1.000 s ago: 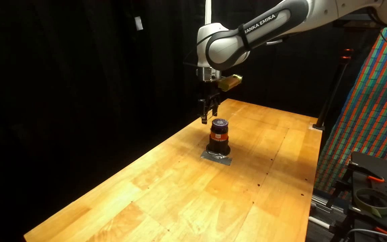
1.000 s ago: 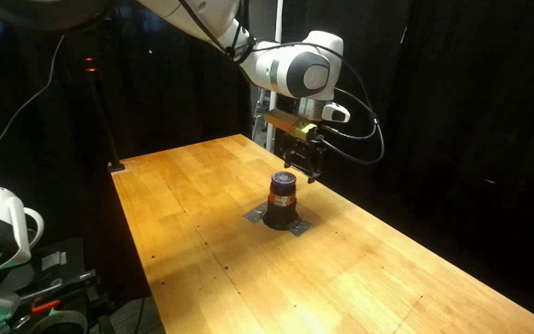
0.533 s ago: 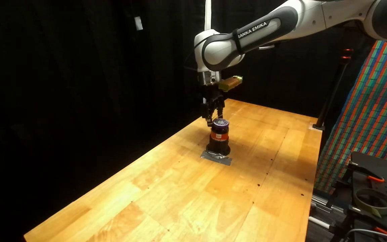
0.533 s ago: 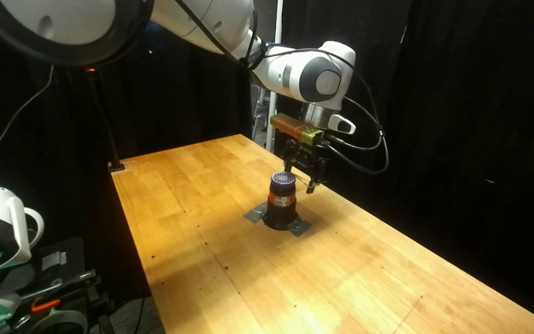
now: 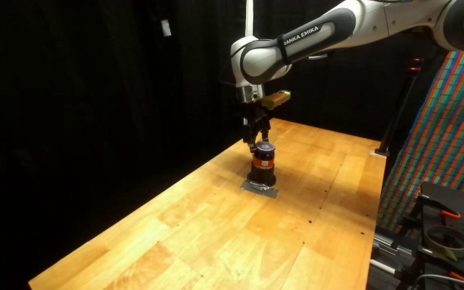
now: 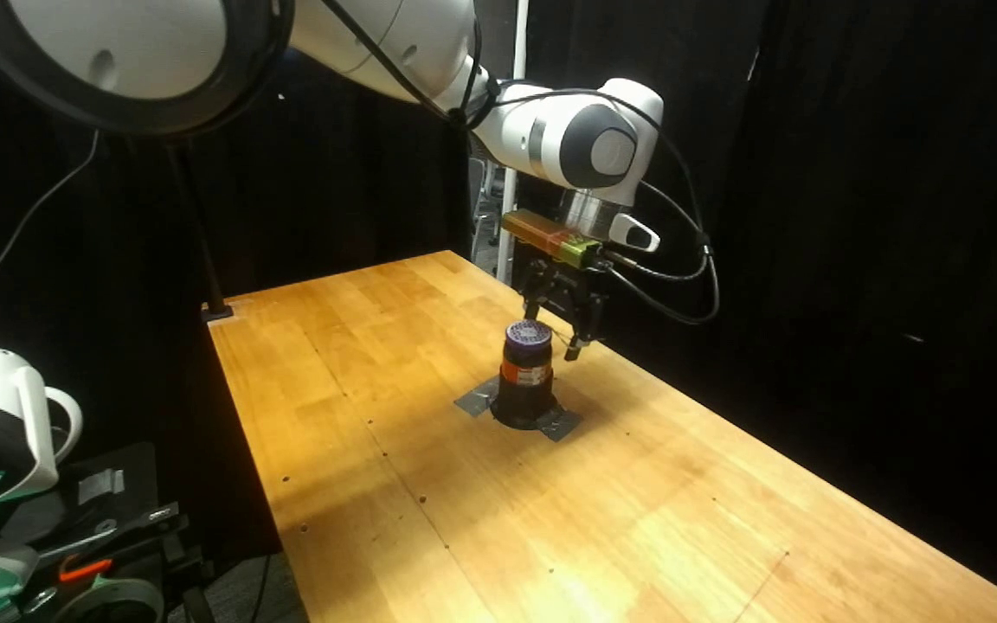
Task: Put the elastic around the bottle
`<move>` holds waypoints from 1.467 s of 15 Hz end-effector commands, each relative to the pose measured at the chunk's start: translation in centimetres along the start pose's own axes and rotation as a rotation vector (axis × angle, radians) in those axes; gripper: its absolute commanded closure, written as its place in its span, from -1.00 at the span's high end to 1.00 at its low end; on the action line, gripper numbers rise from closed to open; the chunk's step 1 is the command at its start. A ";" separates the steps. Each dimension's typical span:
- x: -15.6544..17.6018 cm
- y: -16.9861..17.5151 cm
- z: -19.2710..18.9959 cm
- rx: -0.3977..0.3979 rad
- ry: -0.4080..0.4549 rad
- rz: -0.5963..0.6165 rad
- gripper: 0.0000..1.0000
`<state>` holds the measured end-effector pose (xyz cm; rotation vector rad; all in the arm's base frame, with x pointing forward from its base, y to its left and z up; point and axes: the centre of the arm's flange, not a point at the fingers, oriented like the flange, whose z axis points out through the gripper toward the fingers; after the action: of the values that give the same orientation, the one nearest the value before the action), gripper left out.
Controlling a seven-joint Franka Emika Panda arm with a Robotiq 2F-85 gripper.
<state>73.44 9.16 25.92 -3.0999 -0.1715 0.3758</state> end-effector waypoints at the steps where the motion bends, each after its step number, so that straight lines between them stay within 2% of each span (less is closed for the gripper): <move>1: 0.3 0.2 -1.0 0.035 0.016 0.003 1.00; 4: 0.2 0.0 -1.2 0.037 0.029 0.000 1.00; 6: -0.1 -0.1 -1.1 0.037 0.009 -0.007 1.00; 11: -1.8 0.2 0.3 0.068 -0.103 -0.028 1.00; 14: -3.2 0.4 0.9 0.083 -0.126 -0.045 1.00; 22: -6.7 0.8 2.4 0.073 -0.065 -0.055 1.00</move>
<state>70.48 8.64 24.80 -3.0253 -0.2200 0.4870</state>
